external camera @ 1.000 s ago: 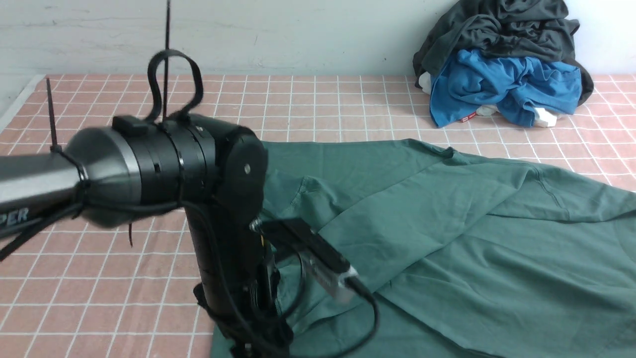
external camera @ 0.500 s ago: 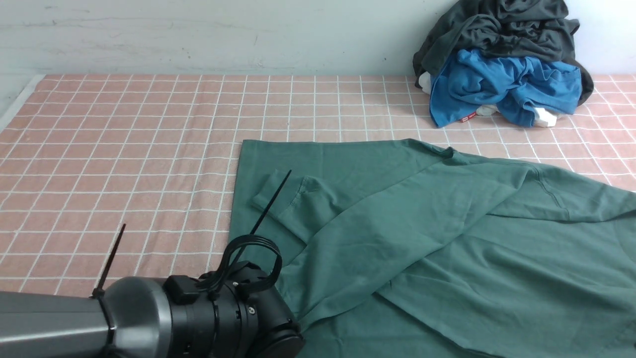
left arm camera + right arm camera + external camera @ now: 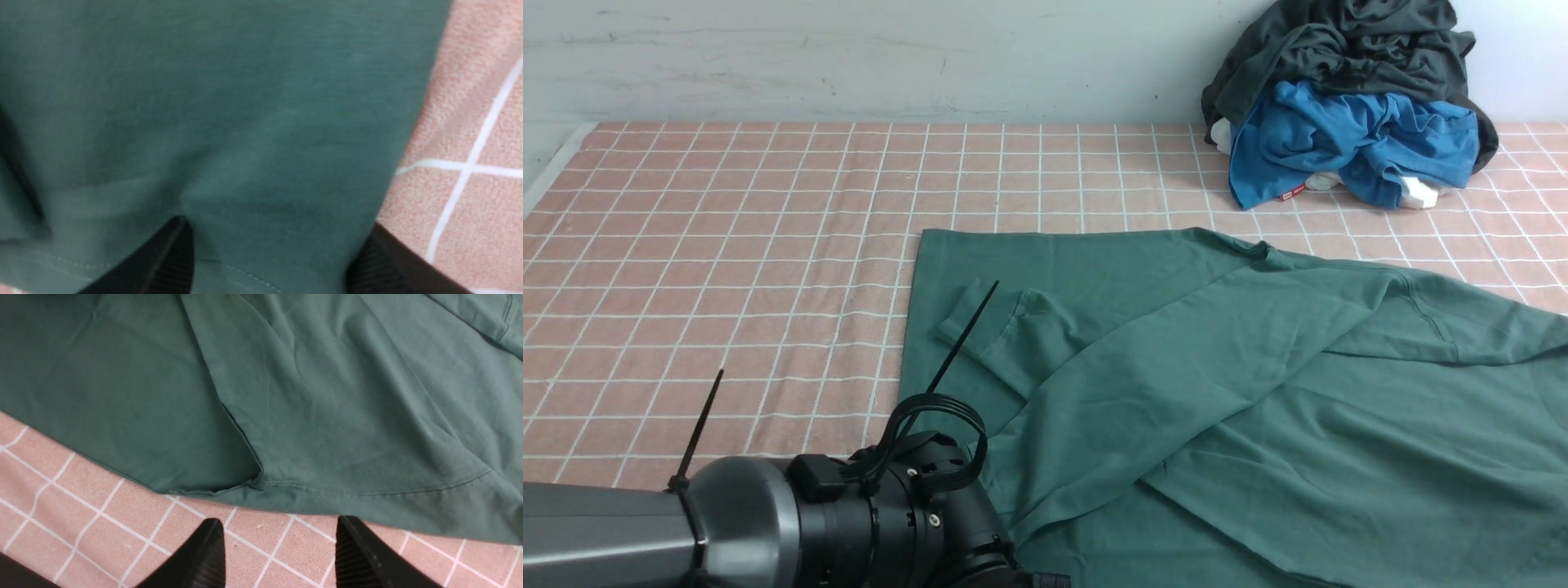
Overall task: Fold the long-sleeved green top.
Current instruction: Use both arms simultaneously to clamp the lower edge of the clothing fabric
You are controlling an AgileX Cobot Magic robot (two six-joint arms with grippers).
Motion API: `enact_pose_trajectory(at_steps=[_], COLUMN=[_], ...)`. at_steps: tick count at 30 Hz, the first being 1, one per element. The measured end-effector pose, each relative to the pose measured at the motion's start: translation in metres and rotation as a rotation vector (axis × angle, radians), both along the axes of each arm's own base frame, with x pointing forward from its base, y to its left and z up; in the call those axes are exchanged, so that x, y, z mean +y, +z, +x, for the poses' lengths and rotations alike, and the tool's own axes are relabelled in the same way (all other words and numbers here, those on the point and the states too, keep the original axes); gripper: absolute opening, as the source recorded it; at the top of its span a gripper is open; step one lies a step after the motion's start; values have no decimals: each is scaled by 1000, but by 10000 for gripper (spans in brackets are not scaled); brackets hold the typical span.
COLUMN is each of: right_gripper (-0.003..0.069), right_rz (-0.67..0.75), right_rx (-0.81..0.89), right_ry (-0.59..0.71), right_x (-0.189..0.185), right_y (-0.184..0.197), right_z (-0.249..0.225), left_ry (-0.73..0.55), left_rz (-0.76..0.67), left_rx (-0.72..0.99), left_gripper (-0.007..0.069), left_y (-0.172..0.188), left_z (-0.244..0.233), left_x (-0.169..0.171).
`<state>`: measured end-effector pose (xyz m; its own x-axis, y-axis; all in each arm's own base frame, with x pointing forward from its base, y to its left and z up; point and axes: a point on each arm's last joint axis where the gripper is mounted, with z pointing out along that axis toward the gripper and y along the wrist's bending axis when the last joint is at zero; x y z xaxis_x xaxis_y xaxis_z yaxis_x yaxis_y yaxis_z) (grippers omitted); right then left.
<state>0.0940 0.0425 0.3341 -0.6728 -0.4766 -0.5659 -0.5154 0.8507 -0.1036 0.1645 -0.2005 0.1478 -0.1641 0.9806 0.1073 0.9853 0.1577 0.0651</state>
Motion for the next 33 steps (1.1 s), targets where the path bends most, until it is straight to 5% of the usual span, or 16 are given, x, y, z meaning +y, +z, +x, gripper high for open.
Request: enact_pose_trajectory(at_steps=[8, 21, 24, 29, 33], right_gripper=[351, 351, 351, 351, 352], right_rz=[-2, -3, -4, -16, -78], right_rx=[-1, -1, -2, -7, -33], right_ry=[3, 4, 6, 22, 90], right_x=[0, 0, 0, 0, -1], right_y=[0, 0, 0, 0, 0], right_z=[0, 0, 0, 0, 1], left_ry=[68, 84, 95, 125, 151], left_rz=[49, 30, 54, 71, 27], left_rx=[-21, -22, 5, 47, 49], left_gripper=[237, 232, 198, 25, 1], left_y=[2, 5, -3, -4, 7], left_z=[2, 12, 13, 11, 7], left_x=[4, -11, -12, -14, -11])
